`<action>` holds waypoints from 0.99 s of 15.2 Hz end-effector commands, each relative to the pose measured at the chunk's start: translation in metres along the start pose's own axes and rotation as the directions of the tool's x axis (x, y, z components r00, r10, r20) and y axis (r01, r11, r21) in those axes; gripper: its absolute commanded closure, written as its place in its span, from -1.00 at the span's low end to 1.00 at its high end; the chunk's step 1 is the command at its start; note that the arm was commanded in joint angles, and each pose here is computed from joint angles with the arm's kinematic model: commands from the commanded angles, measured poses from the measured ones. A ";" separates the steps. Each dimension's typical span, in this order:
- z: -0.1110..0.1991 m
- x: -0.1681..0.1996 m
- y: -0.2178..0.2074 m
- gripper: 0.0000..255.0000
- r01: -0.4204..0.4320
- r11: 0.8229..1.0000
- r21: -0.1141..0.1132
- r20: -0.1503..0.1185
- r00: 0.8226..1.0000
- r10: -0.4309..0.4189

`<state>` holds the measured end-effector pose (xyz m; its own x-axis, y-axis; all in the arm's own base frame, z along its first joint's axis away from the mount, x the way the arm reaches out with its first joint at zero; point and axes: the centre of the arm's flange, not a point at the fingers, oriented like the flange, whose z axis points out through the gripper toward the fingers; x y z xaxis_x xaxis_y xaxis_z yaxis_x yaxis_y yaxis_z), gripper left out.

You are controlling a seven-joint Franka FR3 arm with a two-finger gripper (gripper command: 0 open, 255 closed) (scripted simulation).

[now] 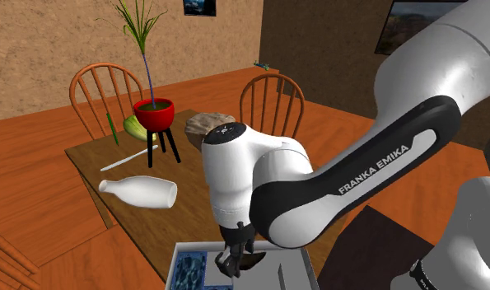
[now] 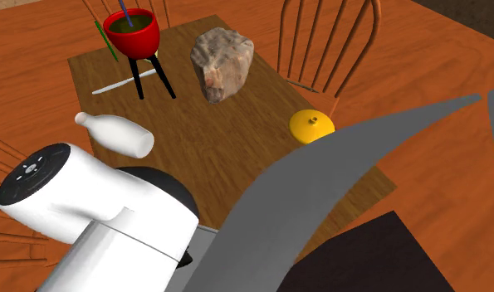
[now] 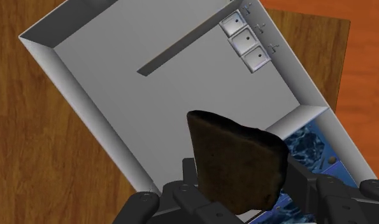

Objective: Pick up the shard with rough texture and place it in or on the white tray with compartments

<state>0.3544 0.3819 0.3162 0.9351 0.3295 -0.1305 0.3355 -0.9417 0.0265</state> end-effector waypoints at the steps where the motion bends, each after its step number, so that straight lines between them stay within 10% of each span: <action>1: 0.011 0.001 0.002 1.00 0.000 1.000 0.000 0.000 1.000 0.000; 15: 0.050 0.006 0.000 1.00 0.000 1.000 0.000 0.000 1.000 0.000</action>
<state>0.3542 0.3819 0.2701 0.9354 0.3317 -0.1222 0.3369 -0.9412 0.0245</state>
